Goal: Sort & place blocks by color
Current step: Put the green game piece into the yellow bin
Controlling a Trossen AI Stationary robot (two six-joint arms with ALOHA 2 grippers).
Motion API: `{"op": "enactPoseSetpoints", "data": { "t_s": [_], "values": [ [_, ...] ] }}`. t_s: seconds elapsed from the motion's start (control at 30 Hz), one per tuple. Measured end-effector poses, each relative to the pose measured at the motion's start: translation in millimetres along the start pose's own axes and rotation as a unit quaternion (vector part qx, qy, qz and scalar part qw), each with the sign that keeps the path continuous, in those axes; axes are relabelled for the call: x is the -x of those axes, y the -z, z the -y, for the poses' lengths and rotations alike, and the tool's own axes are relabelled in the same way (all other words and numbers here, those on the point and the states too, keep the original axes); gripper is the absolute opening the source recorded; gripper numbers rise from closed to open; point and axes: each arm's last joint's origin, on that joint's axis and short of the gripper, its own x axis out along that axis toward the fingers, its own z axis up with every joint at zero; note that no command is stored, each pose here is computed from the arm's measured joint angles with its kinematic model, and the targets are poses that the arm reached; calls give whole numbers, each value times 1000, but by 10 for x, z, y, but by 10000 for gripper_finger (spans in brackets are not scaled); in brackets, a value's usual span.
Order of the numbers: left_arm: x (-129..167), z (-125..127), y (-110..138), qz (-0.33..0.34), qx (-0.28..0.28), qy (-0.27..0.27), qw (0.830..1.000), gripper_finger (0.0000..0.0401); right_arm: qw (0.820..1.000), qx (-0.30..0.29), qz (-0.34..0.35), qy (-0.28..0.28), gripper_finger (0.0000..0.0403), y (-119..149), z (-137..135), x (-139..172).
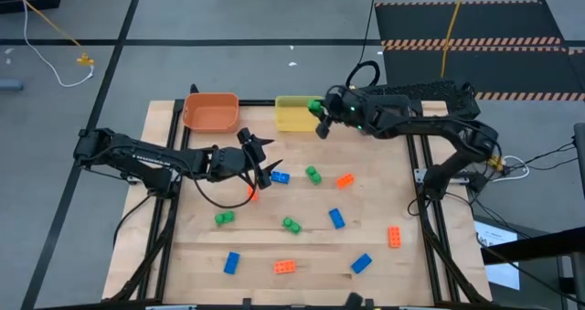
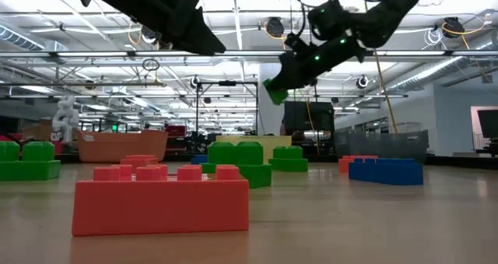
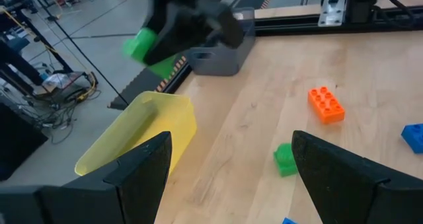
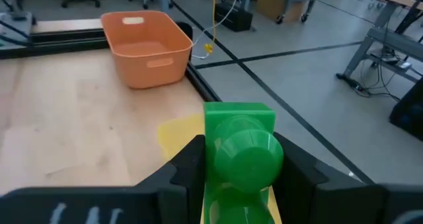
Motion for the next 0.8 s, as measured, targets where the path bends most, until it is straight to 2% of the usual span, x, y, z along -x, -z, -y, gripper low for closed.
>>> {"op": "enactPoseSetpoints", "data": {
  "t_s": [0.2,0.43,0.53,0.8],
  "values": [
    [0,1,13,-6,-7,0,1000,315,999,16,-31,5,114,-33,78,-311],
    [0,1,16,-7,-10,1,1000,315,997,15,-76,21,116,135,223,-510],
    [0,1,22,-10,-12,1,1000,315,996,1,-83,39,142,172,271,-529],
    [1,2,37,-17,-16,1,1000,315,996,-2,-79,41,221,163,275,-528]
  ]
}}
